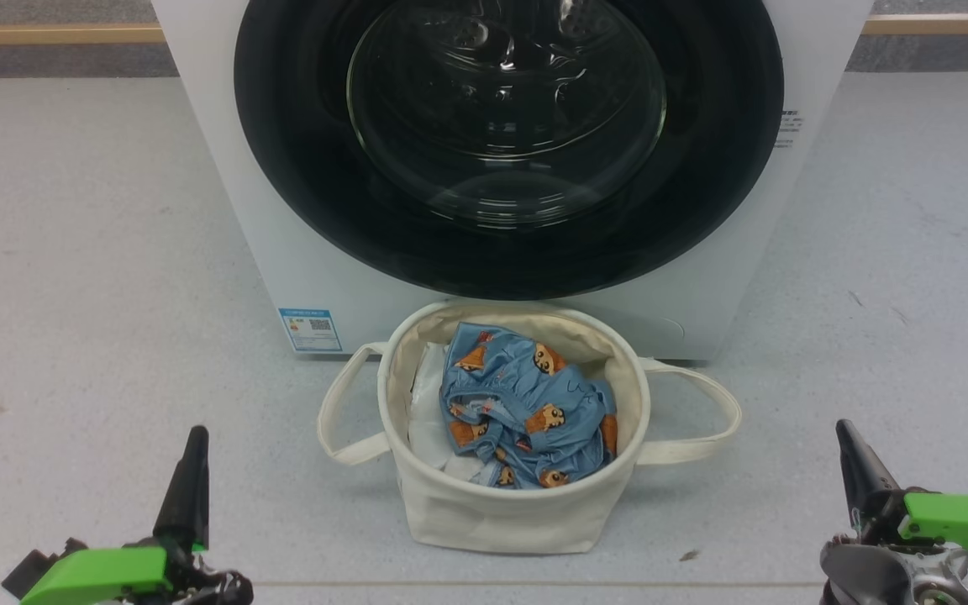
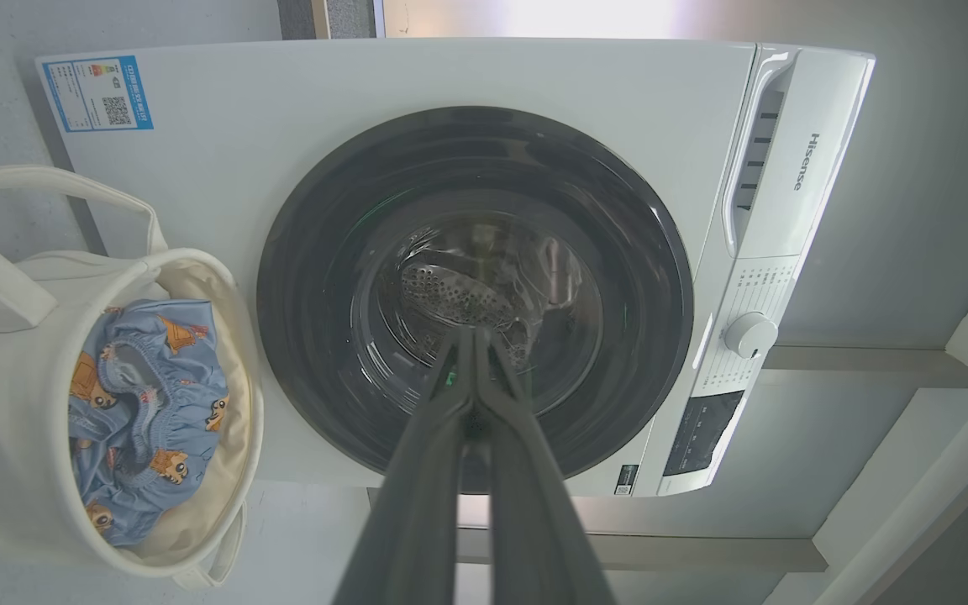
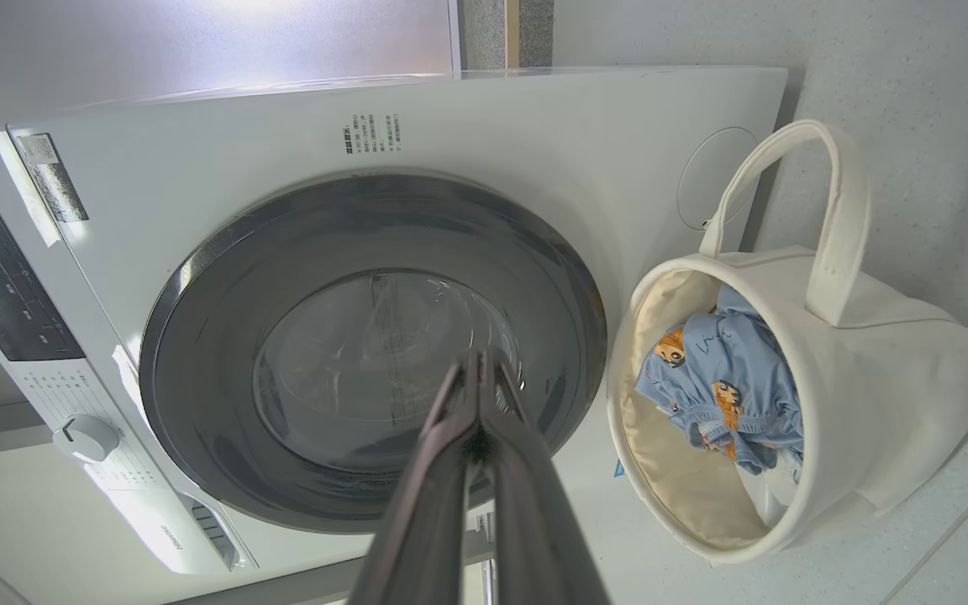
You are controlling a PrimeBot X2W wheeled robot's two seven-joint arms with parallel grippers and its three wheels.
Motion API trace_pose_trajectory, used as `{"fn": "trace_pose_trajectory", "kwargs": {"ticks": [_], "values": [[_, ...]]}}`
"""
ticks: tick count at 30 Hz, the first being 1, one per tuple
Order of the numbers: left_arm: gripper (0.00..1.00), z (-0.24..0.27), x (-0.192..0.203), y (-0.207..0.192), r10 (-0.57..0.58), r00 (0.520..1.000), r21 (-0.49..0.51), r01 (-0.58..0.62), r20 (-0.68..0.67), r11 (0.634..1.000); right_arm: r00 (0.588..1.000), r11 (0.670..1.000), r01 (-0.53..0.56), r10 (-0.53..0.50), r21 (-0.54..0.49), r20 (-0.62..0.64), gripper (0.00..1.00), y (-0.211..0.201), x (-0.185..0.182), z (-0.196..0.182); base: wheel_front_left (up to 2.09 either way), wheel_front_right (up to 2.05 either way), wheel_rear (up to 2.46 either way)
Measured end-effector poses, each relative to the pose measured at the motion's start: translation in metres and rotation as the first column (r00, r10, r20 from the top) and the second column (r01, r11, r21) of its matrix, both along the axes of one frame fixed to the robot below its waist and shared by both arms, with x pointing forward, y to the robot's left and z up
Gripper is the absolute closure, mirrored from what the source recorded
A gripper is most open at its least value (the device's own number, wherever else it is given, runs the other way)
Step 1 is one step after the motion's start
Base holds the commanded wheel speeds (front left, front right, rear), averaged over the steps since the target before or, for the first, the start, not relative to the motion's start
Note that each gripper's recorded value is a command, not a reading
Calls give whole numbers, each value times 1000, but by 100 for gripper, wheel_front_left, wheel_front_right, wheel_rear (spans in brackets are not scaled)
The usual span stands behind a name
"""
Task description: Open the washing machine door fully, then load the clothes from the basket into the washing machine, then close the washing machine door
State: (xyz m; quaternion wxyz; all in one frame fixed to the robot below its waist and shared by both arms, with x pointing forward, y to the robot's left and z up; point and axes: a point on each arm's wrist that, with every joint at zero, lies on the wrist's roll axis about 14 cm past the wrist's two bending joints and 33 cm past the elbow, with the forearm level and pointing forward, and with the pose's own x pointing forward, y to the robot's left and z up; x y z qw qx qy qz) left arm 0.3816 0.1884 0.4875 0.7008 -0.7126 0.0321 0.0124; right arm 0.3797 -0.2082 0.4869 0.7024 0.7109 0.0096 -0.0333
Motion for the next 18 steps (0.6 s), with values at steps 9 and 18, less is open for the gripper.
{"fn": "trace_pose_trajectory", "kwargs": {"ticks": [9, 18], "values": [[100, 0, 0, 0, 0, 1000, 0, 0, 0, 1000, 1000, 1000, 0, 0, 0, 0, 100, 0, 0, 0, 0, 0, 0], [100, 0, 0, 0, 0, 1000, 0, 0, 0, 1000, 1000, 1000, 0, 0, 0, 0, 100, 0, 0, 0, 0, 0, 0]]}}
